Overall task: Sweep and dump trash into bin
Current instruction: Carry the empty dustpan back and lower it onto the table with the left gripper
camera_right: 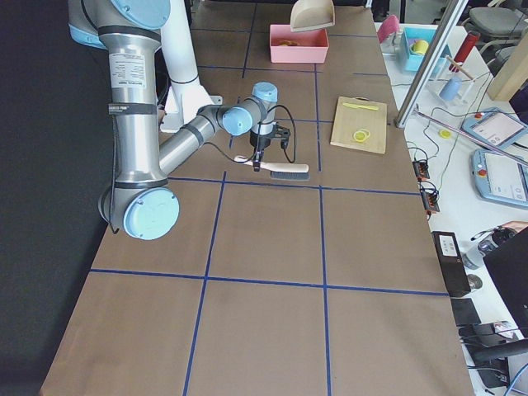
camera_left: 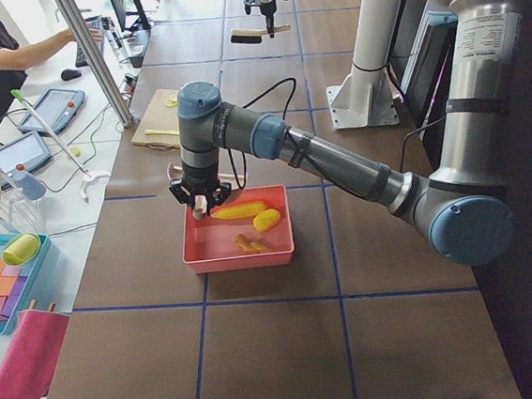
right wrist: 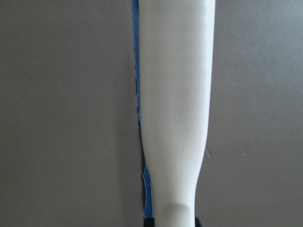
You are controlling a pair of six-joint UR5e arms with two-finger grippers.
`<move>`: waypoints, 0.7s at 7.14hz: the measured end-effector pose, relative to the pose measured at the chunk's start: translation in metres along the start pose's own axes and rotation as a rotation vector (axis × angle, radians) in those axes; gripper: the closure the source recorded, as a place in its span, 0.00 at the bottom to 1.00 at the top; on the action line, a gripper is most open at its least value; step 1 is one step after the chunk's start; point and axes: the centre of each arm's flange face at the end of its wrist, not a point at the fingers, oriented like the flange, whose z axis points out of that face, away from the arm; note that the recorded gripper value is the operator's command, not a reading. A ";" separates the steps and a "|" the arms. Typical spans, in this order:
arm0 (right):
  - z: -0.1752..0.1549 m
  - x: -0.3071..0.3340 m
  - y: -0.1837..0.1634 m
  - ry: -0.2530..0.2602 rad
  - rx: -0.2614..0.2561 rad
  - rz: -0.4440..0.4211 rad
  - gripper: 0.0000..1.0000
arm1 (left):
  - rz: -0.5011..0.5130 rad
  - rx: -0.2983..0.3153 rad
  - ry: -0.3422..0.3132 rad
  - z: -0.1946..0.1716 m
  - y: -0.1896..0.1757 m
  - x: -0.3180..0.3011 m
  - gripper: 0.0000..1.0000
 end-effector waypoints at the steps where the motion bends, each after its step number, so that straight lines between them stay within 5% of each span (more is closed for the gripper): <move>1: 0.000 0.000 0.000 0.000 0.000 -0.002 0.97 | -0.029 0.043 0.034 0.012 -0.042 -0.004 0.99; 3: -0.001 0.002 0.001 -0.010 0.006 -0.007 0.97 | -0.025 0.085 0.142 0.059 -0.146 0.015 0.99; 5: 0.000 0.004 0.001 -0.030 0.018 -0.012 0.97 | -0.015 0.072 0.181 0.089 -0.208 0.036 0.95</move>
